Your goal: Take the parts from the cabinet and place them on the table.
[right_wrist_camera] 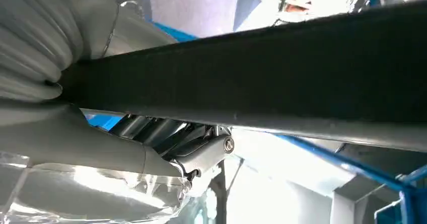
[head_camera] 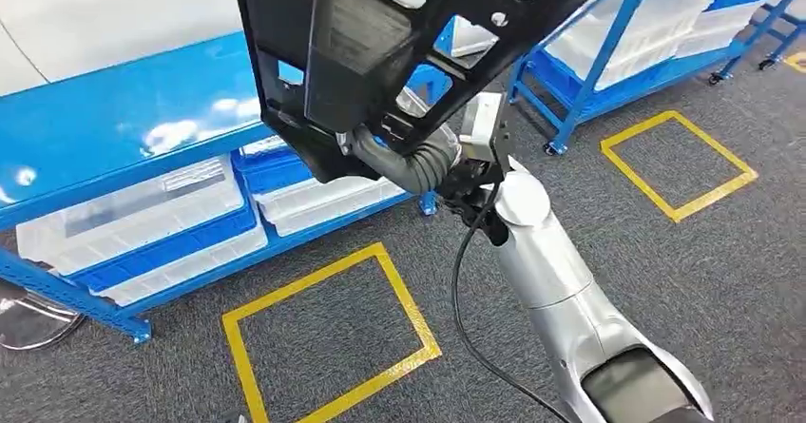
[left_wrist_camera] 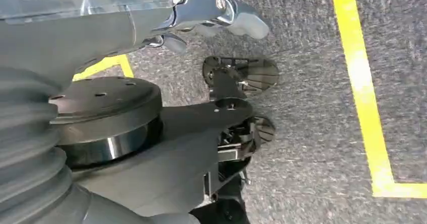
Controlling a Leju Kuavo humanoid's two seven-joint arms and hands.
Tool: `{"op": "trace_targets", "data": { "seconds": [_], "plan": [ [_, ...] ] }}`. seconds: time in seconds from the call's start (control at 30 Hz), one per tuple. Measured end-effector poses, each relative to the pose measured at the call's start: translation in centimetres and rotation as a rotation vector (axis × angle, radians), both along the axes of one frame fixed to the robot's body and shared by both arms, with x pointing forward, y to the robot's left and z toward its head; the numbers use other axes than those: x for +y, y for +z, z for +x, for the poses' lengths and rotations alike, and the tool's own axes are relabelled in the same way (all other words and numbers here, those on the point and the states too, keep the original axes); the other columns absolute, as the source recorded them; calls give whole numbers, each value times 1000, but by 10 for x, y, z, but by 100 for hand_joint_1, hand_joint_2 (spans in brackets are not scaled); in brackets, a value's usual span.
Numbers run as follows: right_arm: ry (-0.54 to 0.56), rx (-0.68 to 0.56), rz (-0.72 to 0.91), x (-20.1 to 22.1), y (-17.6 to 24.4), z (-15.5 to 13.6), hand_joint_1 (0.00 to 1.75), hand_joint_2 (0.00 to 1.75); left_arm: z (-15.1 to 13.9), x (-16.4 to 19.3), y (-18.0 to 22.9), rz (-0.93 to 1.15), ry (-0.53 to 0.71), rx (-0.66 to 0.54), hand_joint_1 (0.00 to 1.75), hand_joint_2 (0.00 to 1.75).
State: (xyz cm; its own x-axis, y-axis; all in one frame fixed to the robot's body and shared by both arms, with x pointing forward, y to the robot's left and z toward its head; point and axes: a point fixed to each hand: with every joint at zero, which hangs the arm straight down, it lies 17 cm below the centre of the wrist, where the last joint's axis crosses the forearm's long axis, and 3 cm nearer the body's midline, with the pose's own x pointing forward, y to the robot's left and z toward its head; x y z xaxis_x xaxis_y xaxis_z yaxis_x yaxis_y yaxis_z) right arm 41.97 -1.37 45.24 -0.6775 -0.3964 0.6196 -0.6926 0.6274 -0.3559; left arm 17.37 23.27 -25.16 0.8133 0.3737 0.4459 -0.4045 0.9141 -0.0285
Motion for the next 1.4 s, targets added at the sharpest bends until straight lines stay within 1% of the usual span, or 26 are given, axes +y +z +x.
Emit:
{"op": "trace_targets", "data": {
  "seconds": [0.17, 0.3, 0.57, 0.73, 1.07, 1.4],
  "plan": [
    [-5, -2, -5, 2, 0, -1, 175, 175, 0, 6, 0, 41, -15, -4, 0, 175],
    [-7, 3, -6, 2, -2, 0, 175, 175, 5, 7, 2, 57, -27, -23, 0, 175],
    [-23, -8, 0, -1, -1, 1, 175, 175, 17, 0, 9, 22, -23, -89, 0, 175],
    [-25, 3, -1, -1, -7, 3, 175, 175, 13, 1, 8, 17, -16, -89, 0, 175],
    [-30, -14, 10, -5, -3, 3, 175, 175, 17, 0, 10, 16, -17, -97, 0, 175],
    [-31, -15, 11, -4, -5, 3, 175, 175, 14, 1, 8, 17, -17, -89, 0, 175]
  ]
}}
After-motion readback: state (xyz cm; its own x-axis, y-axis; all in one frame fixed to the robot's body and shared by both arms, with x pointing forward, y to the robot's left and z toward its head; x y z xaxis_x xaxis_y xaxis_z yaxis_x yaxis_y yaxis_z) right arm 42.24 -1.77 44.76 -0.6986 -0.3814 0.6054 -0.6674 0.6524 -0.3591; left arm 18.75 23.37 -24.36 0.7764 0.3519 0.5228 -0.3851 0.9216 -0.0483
